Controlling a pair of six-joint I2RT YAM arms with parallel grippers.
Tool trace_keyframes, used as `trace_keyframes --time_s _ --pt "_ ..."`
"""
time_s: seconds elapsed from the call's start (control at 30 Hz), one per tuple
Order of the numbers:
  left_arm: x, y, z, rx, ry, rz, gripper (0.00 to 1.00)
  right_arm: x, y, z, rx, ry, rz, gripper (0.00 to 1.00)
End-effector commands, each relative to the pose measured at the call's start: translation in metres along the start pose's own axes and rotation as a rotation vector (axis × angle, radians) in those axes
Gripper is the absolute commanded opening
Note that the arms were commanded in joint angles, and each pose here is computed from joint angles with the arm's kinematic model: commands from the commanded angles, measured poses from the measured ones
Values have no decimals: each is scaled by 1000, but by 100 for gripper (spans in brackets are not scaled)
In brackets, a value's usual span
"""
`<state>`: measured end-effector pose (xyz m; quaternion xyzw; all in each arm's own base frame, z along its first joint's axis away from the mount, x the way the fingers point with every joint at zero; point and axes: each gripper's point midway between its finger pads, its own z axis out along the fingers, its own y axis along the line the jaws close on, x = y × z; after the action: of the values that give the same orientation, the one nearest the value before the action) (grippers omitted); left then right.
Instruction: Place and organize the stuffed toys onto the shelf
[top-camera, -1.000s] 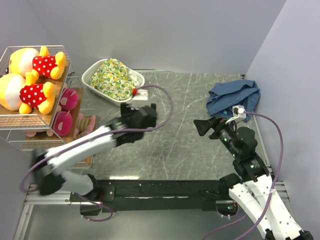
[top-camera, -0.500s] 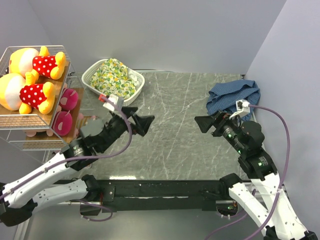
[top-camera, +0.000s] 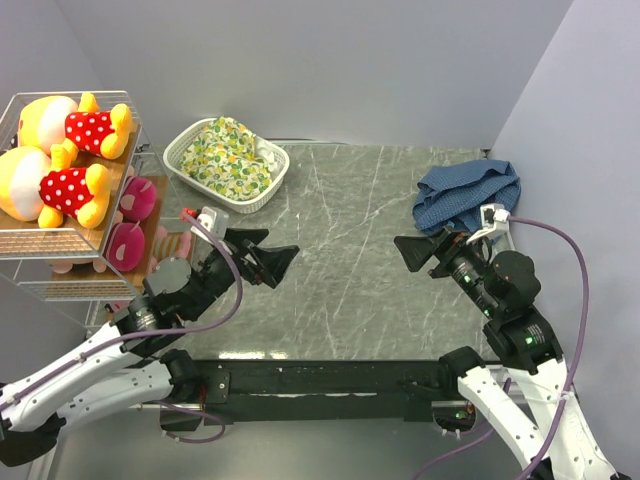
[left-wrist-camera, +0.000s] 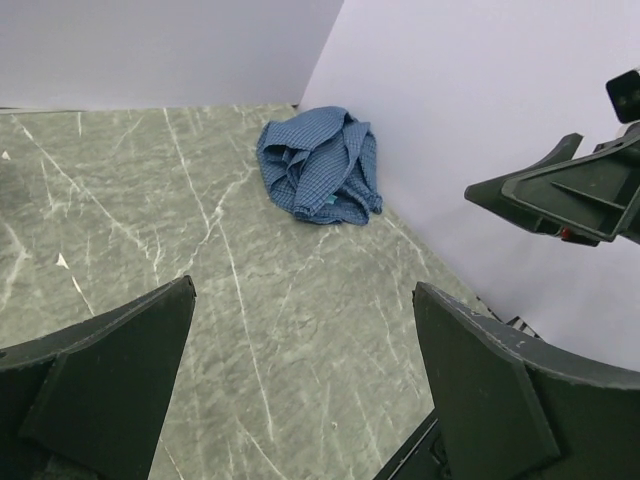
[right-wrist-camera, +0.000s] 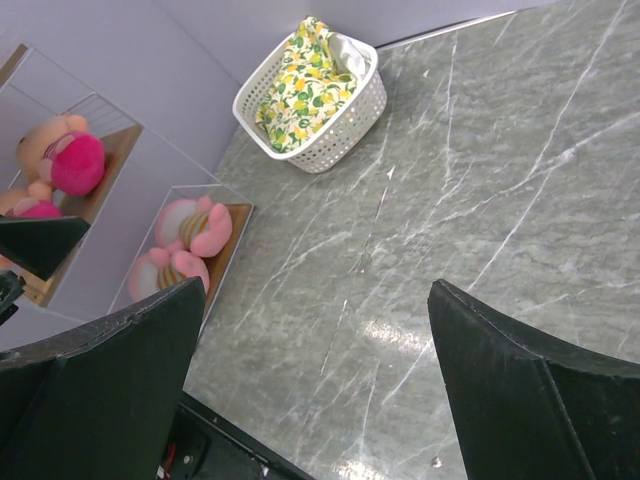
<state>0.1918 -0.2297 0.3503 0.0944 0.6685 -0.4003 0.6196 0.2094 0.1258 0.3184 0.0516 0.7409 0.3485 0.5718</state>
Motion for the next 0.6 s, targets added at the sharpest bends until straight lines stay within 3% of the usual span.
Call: trace_keyframes --time_s 0.0,0.57 --pt "-11 -8 -3 45 -56 -34 97 -24 15 -7 -41 -74 -23 100" --pt "-16 -8 -10 48 -77 -47 96 -26 17 -8 -44 -76 -22 100"
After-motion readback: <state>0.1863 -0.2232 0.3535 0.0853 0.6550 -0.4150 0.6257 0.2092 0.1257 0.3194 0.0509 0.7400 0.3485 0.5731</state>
